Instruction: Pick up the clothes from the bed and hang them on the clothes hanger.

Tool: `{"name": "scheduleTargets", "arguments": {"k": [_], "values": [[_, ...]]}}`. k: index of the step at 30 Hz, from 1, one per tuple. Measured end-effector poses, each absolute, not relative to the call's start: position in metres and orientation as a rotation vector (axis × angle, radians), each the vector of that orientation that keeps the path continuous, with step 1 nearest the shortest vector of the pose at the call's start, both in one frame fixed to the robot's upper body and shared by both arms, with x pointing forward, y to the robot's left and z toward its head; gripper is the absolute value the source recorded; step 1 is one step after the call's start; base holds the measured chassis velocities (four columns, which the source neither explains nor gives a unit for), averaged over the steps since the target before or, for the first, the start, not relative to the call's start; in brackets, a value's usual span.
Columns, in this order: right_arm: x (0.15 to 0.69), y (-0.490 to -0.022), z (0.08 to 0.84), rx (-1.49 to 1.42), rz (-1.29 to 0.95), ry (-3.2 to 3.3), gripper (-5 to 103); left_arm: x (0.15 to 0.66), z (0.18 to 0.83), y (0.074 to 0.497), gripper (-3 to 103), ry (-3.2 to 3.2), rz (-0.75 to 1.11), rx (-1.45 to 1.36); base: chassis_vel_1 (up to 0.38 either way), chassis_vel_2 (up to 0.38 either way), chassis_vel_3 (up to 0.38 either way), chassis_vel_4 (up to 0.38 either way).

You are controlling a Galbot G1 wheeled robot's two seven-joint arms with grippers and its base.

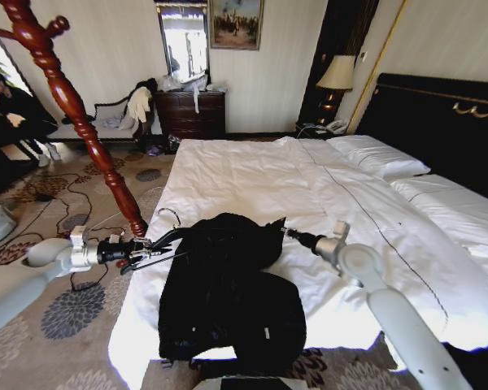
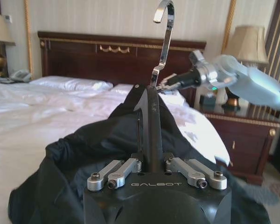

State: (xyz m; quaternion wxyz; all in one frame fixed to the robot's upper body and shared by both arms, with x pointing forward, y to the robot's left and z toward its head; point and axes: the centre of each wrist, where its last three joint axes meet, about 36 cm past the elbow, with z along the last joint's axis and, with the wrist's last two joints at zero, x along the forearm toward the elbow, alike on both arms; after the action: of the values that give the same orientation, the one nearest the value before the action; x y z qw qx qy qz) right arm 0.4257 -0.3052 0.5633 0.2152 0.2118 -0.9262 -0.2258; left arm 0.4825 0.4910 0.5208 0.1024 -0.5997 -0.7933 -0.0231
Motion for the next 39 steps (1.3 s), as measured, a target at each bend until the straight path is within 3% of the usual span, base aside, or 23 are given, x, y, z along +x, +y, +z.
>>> {"name": "scheduleTargets", "arguments": {"k": [18, 39], "values": [[0.399, -0.308, 0.633, 0.678, -0.373, -2.799, 0, 0.486, 0.546, 0.435, 17, -2.24, -0.081, -1.829, 0.0, 0.0, 0.0, 0.0], [0.367, -0.321, 0.694, 0.781, -0.294, -2.897, 0, 0.503, 0.549, 0.415, 17, -2.333, -0.122, -1.75, 0.0, 0.0, 0.0, 0.0]]}}
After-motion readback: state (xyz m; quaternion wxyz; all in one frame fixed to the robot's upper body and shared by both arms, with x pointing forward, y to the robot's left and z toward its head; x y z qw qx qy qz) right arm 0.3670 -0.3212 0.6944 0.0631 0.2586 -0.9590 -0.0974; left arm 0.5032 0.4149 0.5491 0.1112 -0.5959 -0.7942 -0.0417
